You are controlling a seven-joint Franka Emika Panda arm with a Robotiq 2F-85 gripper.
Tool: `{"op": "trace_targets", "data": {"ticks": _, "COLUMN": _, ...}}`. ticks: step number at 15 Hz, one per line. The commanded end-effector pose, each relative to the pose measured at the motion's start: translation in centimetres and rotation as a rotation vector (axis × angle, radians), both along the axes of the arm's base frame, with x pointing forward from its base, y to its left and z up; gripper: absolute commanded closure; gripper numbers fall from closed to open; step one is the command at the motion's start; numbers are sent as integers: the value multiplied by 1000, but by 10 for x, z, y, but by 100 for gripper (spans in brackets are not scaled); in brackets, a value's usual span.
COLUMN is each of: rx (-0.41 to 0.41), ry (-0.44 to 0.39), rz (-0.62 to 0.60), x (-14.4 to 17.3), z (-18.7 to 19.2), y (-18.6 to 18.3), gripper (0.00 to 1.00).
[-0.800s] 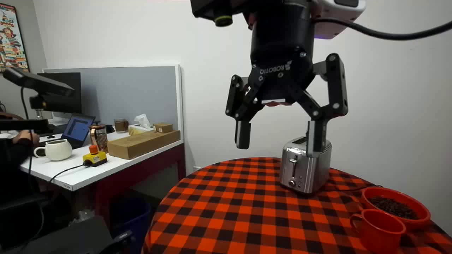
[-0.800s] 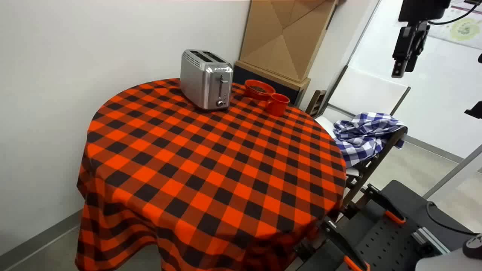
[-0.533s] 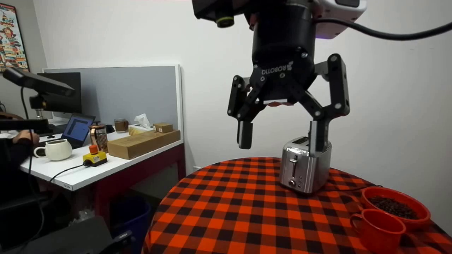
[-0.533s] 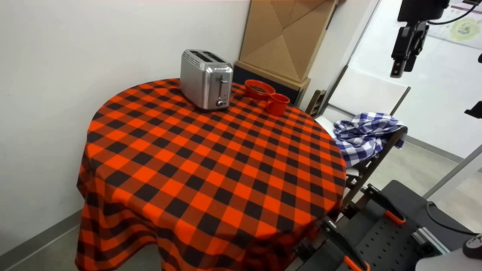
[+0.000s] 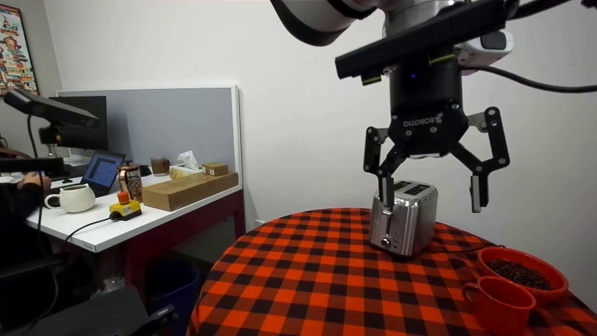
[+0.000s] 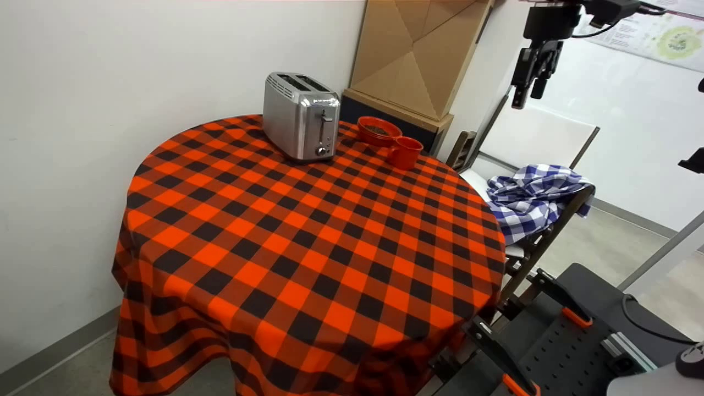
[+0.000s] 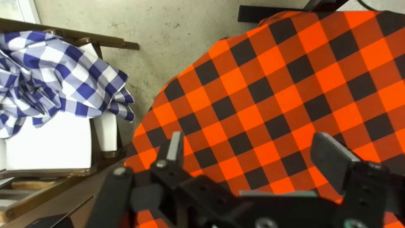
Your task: Push down the toaster lever
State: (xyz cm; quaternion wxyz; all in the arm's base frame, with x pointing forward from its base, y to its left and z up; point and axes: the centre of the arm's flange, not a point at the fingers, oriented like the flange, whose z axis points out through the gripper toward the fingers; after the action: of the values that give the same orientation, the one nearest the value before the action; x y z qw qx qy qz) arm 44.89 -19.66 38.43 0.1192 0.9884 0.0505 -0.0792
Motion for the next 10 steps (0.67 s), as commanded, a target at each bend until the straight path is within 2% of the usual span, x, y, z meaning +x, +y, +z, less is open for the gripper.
{"op": "trace_targets", "data": {"ticks": 1, "rx": -7, "ry": -29, "rz": 9, "x": 66, "z": -15, "y": -7, "gripper": 0}}
{"op": "trace_targets", "data": {"ticks": 5, "rx": 32, "ry": -68, "rz": -1, "x": 115, "z": -26, "y": 6, "gripper": 0}}
{"op": "trace_targets", "data": {"ticks": 10, "rx": 89, "ry": -135, "rz": 10, "x": 166, "z": -21, "y": 34, "gripper": 0}}
